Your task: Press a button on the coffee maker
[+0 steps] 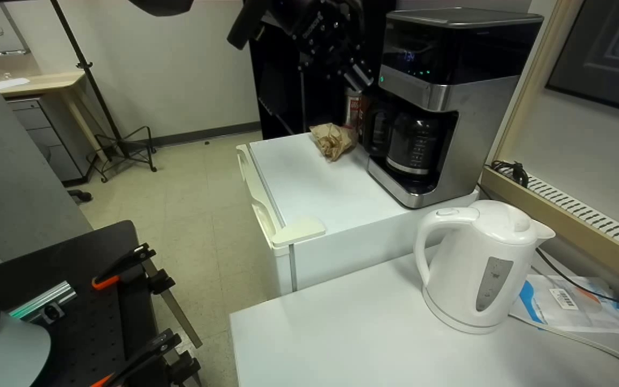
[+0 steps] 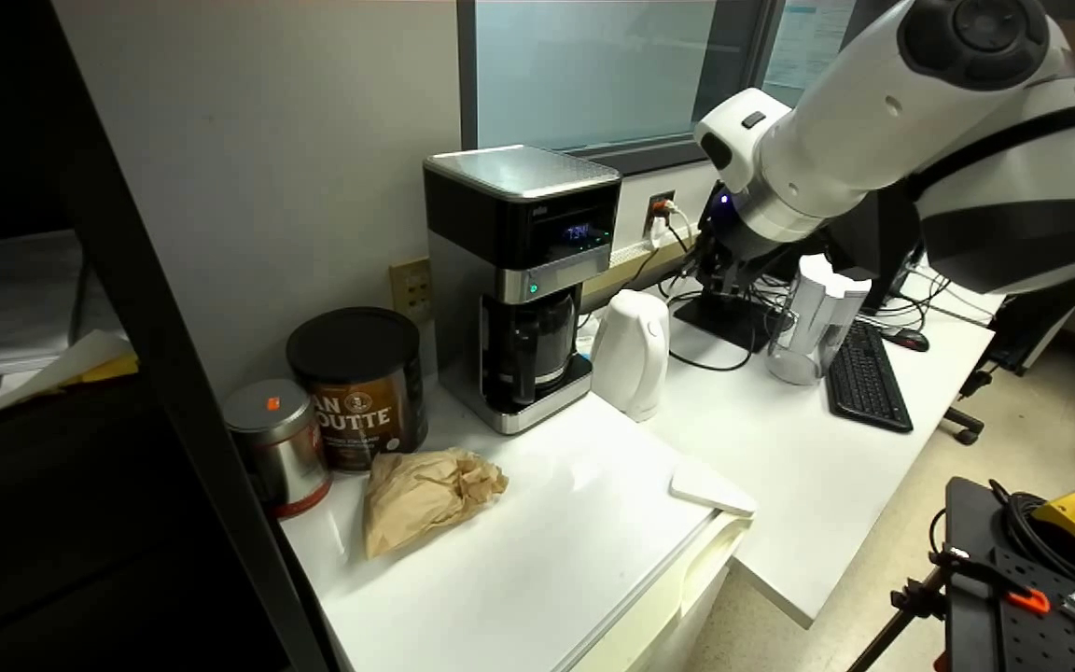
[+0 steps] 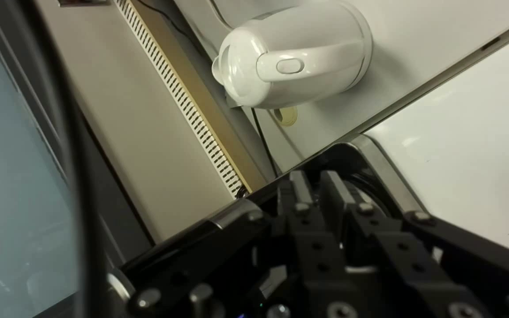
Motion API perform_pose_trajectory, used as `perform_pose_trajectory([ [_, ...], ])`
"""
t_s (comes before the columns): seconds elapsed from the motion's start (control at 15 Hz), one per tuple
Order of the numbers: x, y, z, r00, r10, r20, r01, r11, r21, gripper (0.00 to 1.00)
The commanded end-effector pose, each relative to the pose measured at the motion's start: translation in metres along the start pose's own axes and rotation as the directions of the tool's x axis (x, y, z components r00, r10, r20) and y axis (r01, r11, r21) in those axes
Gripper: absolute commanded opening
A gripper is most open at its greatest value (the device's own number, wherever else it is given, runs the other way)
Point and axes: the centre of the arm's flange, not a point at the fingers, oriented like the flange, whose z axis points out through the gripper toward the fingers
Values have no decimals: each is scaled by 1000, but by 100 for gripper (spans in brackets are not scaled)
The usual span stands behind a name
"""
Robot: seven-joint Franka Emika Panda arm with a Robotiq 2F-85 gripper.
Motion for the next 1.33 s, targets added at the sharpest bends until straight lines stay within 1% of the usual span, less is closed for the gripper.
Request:
perform_pose_trajectory([
  [0.0, 28, -1, 19, 997, 27, -66, -31, 998, -54, 0],
  [0.2, 39, 0, 31, 995, 45, -92, -53, 995, -88, 0],
  [0.47, 49, 0, 43, 992, 58, -110, -70, 992, -107, 0],
  [1.27, 68, -2, 62, 983, 63, -171, -81, 992, -101, 0],
])
